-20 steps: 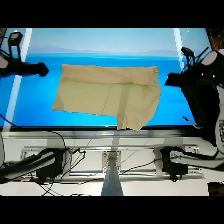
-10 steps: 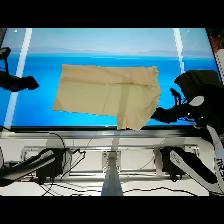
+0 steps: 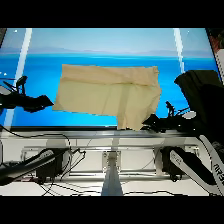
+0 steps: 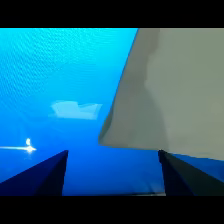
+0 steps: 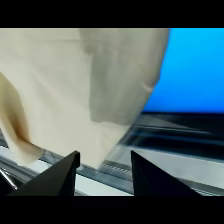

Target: Fold the clothes and pants, and hang the long-sleeved shirts on hangers.

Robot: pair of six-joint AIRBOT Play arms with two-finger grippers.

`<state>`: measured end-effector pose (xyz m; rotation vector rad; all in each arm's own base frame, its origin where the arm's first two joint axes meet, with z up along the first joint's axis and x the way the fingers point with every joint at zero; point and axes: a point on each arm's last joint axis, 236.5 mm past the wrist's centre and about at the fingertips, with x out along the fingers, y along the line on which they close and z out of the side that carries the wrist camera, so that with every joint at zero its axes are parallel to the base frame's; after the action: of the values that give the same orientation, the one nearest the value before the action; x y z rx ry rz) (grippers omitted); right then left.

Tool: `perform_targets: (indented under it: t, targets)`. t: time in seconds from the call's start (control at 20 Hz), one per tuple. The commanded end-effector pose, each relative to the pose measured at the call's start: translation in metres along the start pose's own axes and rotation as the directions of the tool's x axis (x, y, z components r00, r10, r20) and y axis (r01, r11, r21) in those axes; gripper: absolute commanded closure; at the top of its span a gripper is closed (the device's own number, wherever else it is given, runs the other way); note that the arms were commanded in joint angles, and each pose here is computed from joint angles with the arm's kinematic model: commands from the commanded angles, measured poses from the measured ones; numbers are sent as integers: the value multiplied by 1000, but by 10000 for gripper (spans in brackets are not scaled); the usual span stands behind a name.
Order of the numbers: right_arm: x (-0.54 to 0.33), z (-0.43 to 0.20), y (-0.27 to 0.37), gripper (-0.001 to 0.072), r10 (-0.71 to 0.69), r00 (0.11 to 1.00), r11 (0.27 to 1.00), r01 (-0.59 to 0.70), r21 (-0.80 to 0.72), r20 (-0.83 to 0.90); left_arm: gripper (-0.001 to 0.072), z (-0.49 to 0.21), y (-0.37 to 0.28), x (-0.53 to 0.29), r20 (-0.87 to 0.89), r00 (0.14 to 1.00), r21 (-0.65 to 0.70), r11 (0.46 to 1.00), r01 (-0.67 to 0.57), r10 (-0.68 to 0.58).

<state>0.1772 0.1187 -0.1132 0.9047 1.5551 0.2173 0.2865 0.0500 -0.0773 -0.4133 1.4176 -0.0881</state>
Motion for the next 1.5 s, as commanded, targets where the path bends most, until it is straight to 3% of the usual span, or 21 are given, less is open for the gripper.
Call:
perform_targets:
  t: [0.0, 0.1, 0.35, 0.6, 1.15, 1.35, 1.45]
  targets:
    - [5, 14, -4, 424, 8, 997, 1000, -10, 27, 81, 77, -13, -3, 14, -16, 999, -38, 999, 30, -31]
    - [4, 22, 5, 512, 46, 992, 999, -47, 7, 115, 77, -12, -5, 13, -12, 999, -43, 998, 39, -39]
    - [3, 26, 15, 512, 89, 987, 996, -84, -43, 133, 77, -13, -5, 15, -20, 999, -46, 998, 41, -42]
    - [3, -1, 26, 512, 134, 991, 983, -131, -128, 18, 77, -19, -3, 27, -65, 996, -62, 997, 51, -55]
    - [5, -3, 19, 518, 111, 994, 985, -109, -133, 11, 77, -19, -5, 32, -75, 994, -80, 994, 68, -74]
    - [7, 7, 12, 697, 87, 994, 989, -79, -126, 62, 77, -19, -5, 32, -74, 994, -81, 994, 69, -76]
    - [6, 15, 12, 699, 87, 992, 990, -75, -119, 95, 78, -17, -10, 32, -64, 993, -93, 992, 89, -96]
